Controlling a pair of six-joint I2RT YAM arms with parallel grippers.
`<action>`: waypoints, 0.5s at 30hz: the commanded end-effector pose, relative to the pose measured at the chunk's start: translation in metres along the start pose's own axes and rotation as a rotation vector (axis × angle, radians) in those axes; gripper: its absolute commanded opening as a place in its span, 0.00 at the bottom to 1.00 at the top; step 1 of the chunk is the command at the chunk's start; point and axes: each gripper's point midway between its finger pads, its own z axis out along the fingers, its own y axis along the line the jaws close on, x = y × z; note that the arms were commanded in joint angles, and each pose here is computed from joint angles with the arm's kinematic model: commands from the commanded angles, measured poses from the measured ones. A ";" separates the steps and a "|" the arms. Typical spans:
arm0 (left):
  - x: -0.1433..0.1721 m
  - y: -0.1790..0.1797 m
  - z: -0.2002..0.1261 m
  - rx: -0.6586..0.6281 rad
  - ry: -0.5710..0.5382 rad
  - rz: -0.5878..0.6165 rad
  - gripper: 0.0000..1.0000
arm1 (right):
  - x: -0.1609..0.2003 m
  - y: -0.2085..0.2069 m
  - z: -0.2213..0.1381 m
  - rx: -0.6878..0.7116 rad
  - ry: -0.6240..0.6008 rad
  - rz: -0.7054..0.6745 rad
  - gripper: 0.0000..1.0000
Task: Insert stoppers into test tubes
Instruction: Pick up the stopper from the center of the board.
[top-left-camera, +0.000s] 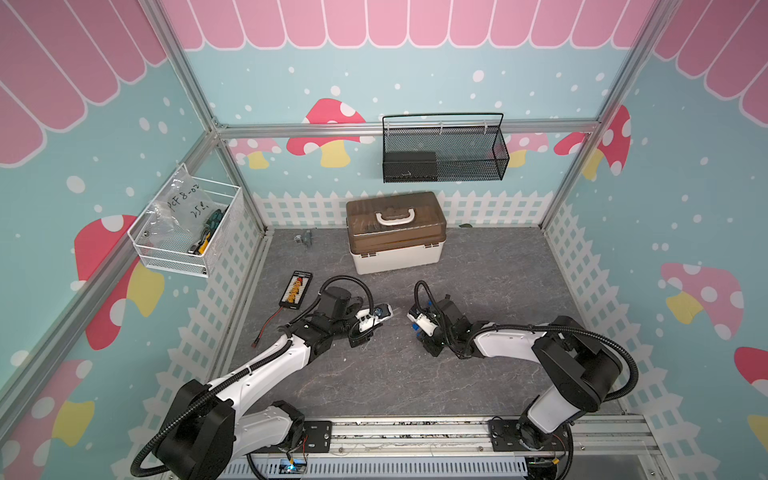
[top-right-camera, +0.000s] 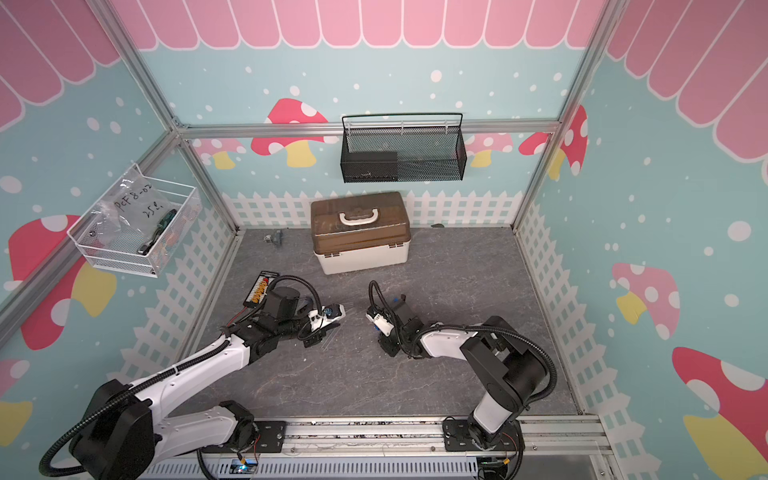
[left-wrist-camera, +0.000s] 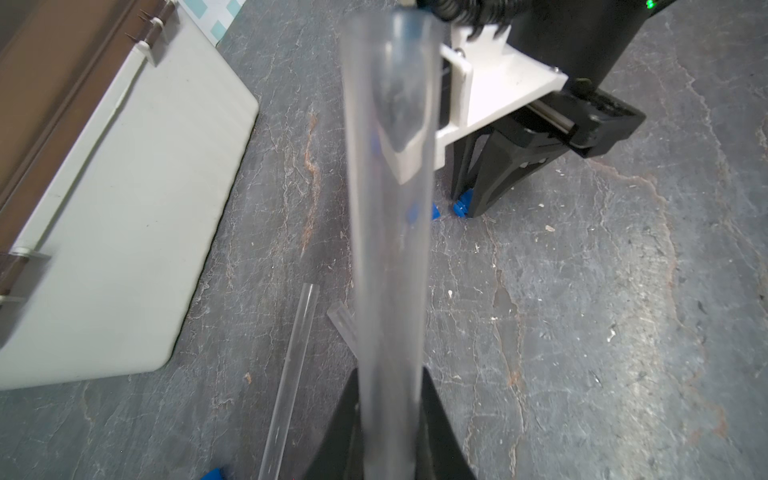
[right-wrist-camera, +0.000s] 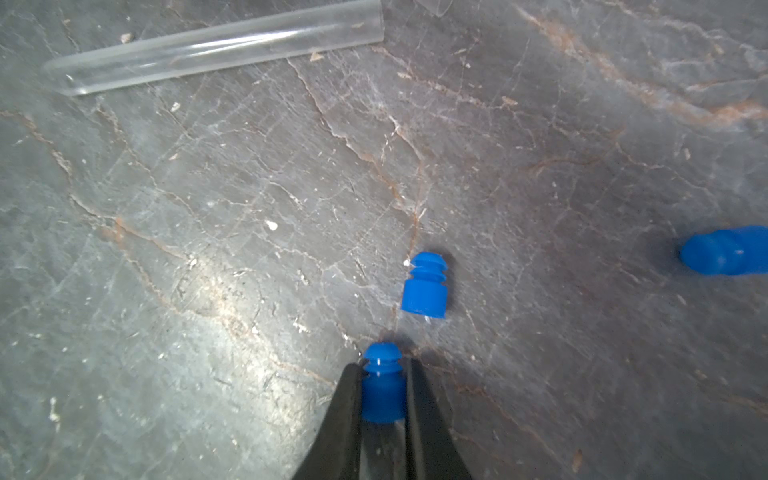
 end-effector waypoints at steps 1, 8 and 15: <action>0.002 -0.002 0.000 0.010 0.003 0.010 0.04 | 0.018 0.004 -0.003 -0.007 0.057 -0.023 0.15; -0.001 -0.001 -0.003 -0.013 -0.017 0.036 0.04 | 0.002 0.011 -0.027 -0.031 0.000 -0.010 0.12; -0.010 0.003 -0.009 -0.061 -0.058 0.144 0.02 | -0.019 0.029 -0.077 -0.101 -0.071 -0.066 0.12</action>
